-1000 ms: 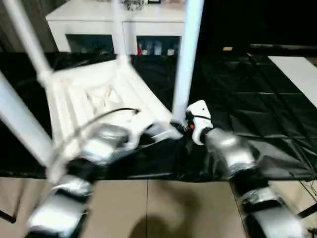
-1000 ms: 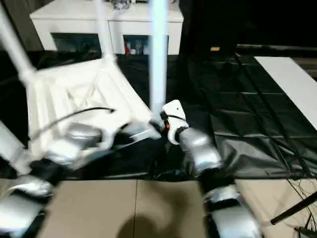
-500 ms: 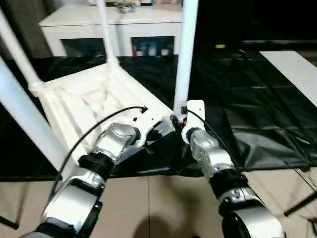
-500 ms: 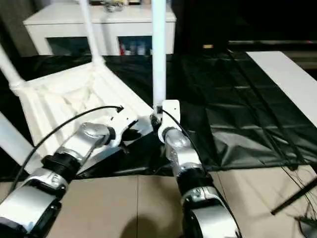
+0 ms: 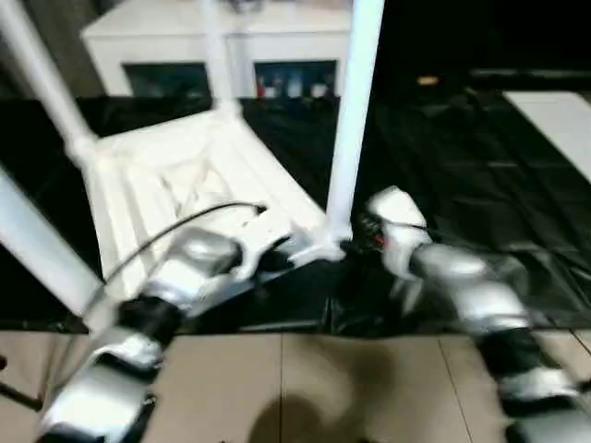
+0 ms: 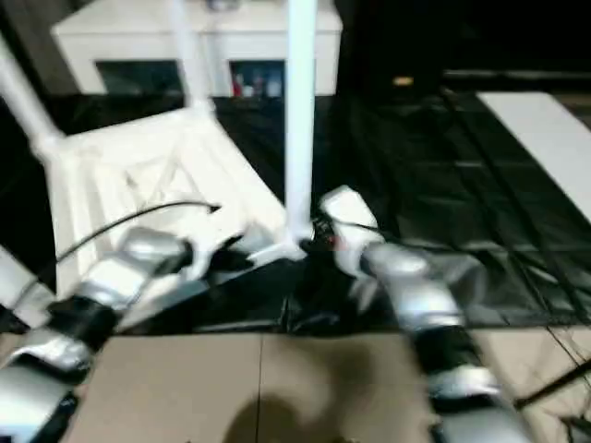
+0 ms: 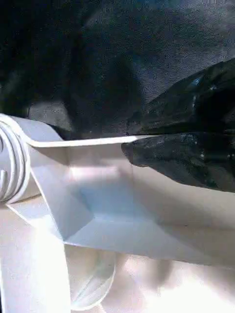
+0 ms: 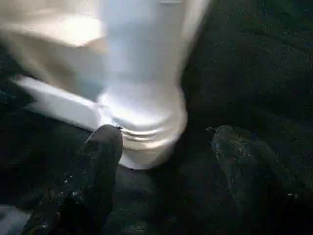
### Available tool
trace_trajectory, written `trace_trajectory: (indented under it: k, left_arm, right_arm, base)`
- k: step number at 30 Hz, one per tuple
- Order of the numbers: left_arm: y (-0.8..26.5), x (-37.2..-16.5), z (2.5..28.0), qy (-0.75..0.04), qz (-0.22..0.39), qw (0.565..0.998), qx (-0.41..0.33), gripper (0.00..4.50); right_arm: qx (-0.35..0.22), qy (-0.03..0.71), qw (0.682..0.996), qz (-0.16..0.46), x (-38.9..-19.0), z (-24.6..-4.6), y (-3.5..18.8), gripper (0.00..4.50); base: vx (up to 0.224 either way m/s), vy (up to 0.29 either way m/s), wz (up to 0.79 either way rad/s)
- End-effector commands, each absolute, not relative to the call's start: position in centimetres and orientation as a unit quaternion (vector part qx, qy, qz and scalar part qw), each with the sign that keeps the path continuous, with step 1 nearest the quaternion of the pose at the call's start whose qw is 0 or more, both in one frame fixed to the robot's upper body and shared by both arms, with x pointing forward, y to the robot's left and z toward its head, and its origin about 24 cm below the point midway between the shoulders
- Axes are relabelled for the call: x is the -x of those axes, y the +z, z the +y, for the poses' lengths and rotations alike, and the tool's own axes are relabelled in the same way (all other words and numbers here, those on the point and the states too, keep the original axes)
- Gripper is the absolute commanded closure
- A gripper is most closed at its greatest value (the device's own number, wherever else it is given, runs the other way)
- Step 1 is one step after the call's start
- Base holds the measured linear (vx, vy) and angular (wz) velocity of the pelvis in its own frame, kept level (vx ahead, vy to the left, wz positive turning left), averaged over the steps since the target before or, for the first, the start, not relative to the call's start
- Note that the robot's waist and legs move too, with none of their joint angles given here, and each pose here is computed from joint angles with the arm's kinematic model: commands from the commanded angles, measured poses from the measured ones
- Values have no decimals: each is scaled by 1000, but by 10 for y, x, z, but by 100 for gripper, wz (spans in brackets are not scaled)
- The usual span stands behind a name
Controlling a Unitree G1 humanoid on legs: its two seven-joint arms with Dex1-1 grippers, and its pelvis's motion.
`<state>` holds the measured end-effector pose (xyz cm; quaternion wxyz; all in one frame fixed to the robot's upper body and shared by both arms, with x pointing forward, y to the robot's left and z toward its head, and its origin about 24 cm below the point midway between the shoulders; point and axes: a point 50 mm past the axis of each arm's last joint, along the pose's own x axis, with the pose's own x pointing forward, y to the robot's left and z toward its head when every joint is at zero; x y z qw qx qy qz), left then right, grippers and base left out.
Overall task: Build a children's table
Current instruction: Rotate leg to tighten
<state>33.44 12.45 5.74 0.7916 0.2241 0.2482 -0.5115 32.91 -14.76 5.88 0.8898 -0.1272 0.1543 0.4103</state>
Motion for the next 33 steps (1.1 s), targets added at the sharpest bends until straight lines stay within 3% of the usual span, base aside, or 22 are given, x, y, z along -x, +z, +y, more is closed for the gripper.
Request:
trace_trajectory:
  k: [1,9,24,33]
  left_arm:
    - [45,-323,119,-545,270,758,-234,450]
    - [49,-314,120,-573,268,739,-232,450]
    - [48,-312,122,-577,275,733,-234,450]
    - [46,-311,123,-576,281,730,-235,450]
  right_arm:
    - [139,462,865,136,-326,-135,64,123]
    - [140,521,832,133,-327,-134,64,123]
    - [115,533,829,129,-332,-141,61,123]
    - [99,536,828,130,-333,-134,57,192]
  base:
    - [55,-26,-1]
    - [13,-4,0]
    - [0,0,0]
    - [0,0,0]
